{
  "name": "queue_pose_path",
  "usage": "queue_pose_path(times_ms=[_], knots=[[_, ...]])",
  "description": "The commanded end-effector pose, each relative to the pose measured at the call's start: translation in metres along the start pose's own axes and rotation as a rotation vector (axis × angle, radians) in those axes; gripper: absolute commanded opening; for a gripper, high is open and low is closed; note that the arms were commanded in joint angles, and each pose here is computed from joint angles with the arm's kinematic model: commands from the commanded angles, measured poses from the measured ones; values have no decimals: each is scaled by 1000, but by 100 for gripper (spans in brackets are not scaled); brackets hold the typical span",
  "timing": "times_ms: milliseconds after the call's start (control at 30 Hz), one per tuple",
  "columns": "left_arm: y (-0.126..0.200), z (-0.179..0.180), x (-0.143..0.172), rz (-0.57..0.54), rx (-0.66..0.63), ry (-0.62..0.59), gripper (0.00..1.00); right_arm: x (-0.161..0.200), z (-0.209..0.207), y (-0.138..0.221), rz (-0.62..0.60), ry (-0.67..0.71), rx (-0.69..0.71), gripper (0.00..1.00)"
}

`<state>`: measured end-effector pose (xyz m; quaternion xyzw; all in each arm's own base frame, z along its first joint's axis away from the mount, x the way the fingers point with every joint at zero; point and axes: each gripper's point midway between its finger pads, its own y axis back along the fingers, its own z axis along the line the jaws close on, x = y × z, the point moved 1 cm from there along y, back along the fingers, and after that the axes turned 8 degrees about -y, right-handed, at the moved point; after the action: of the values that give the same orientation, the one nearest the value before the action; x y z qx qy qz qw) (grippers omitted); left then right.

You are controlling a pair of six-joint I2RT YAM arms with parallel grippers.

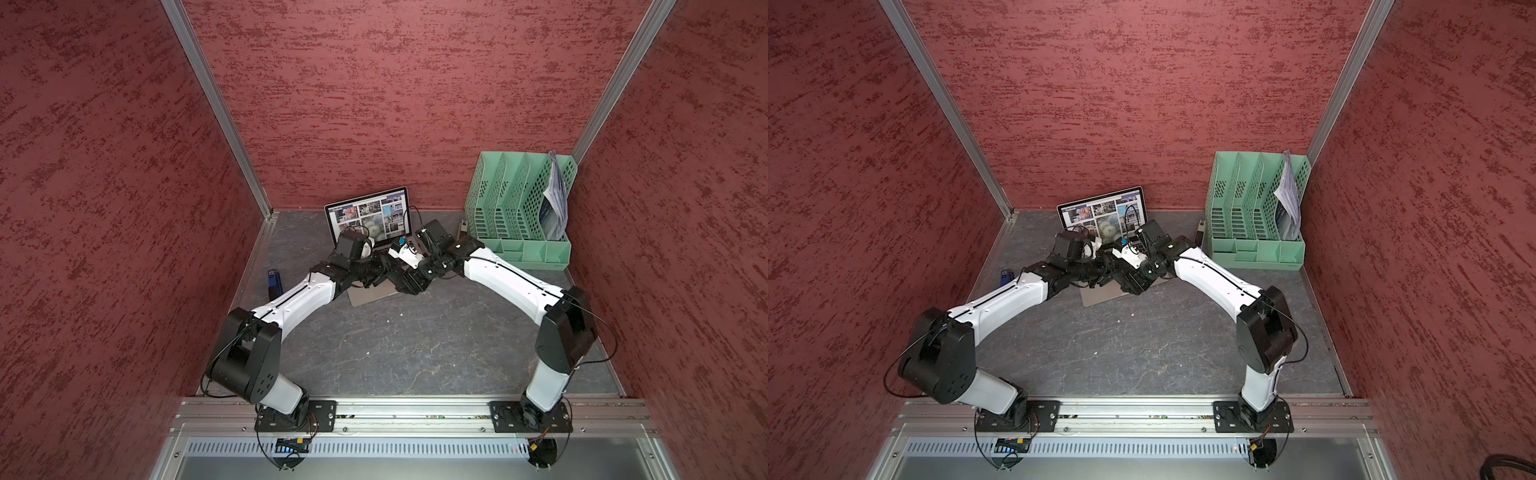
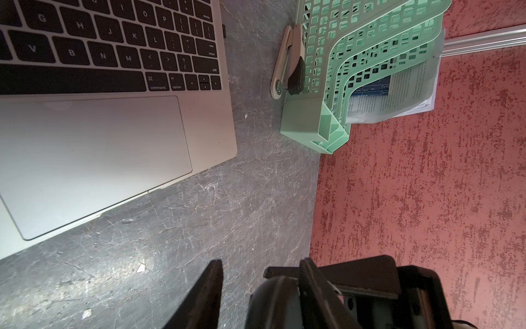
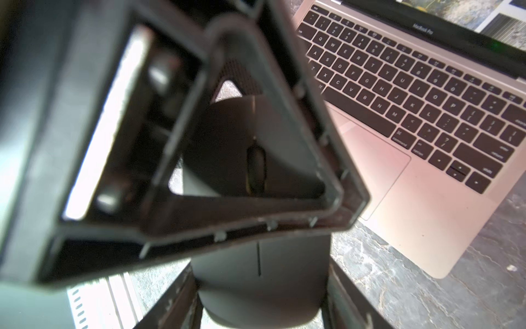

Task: Remove the wireless mouse receiver from the laptop
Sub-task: Pick up the mouse from the center of the board.

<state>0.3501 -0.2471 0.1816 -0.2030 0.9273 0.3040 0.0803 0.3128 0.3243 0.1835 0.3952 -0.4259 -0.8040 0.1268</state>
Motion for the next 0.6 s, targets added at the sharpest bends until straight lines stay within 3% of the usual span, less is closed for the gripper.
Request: queue_pose_path(times_ms=[0,267,433,567], knots=[[1,-13,-6,-18,21,-26,46,-18,10,7,-53,28,-23,58],[0,-13,-3,3,22,-26,26,-20,10,7,-61,29,-20,60],[0,-11,1,14,14,-24,23,-23,9,6,-65,32,-18,62],[1,-12,1,18,10,-23,23,-25,8,8,-73,26,-6,73]])
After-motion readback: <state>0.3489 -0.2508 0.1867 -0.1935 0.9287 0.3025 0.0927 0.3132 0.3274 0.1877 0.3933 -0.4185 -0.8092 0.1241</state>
